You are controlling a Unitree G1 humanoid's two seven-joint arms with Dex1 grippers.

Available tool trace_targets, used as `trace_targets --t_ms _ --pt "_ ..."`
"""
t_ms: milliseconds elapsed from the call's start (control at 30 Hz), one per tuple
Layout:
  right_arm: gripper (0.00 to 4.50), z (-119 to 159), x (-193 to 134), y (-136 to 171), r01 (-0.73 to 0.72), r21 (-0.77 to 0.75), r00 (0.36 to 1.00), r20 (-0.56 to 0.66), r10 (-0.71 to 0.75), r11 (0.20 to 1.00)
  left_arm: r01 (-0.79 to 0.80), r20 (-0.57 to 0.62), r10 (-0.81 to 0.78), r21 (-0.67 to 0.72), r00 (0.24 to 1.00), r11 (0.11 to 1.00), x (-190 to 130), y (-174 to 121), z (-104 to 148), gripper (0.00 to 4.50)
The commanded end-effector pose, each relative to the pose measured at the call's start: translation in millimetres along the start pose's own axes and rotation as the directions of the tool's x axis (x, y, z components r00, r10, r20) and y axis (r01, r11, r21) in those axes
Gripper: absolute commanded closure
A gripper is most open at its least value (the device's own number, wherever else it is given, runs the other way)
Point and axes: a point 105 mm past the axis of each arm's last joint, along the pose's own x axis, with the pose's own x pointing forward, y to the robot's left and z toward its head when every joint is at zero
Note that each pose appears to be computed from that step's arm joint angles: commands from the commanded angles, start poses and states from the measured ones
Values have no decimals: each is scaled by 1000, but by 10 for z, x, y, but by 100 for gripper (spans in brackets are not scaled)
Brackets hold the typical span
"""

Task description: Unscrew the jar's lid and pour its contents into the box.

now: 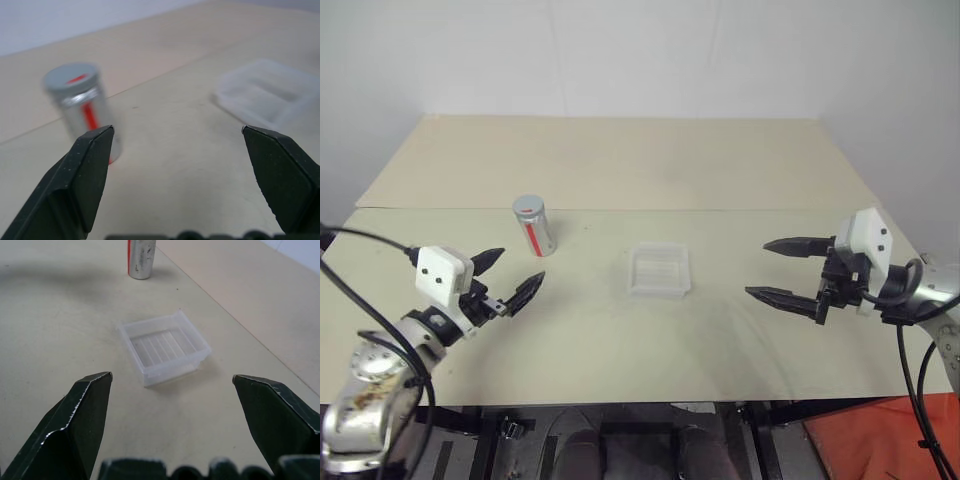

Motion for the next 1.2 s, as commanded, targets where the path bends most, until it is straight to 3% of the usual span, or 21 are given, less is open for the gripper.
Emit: trace_targets --t_ms 33,167,333,1200 --pt "0 155 -20 -25 6 -71 999 37 -3 997 -164 90 161 31 983 986 121 -81 73 5" --pt "0 190 -12 -24 -1 -88 999 43 5 996 -392 164 388 -12 907 920 293 -28 60 5" --pt "0 234 -14 -13 1 -102 998 57 5 995 -478 148 470 16 870 878 413 -53 -69 5" --pt "0 283 17 55 6 -126 996 87 5 992 -460 142 457 -10 878 888 1290 145 -173 5"
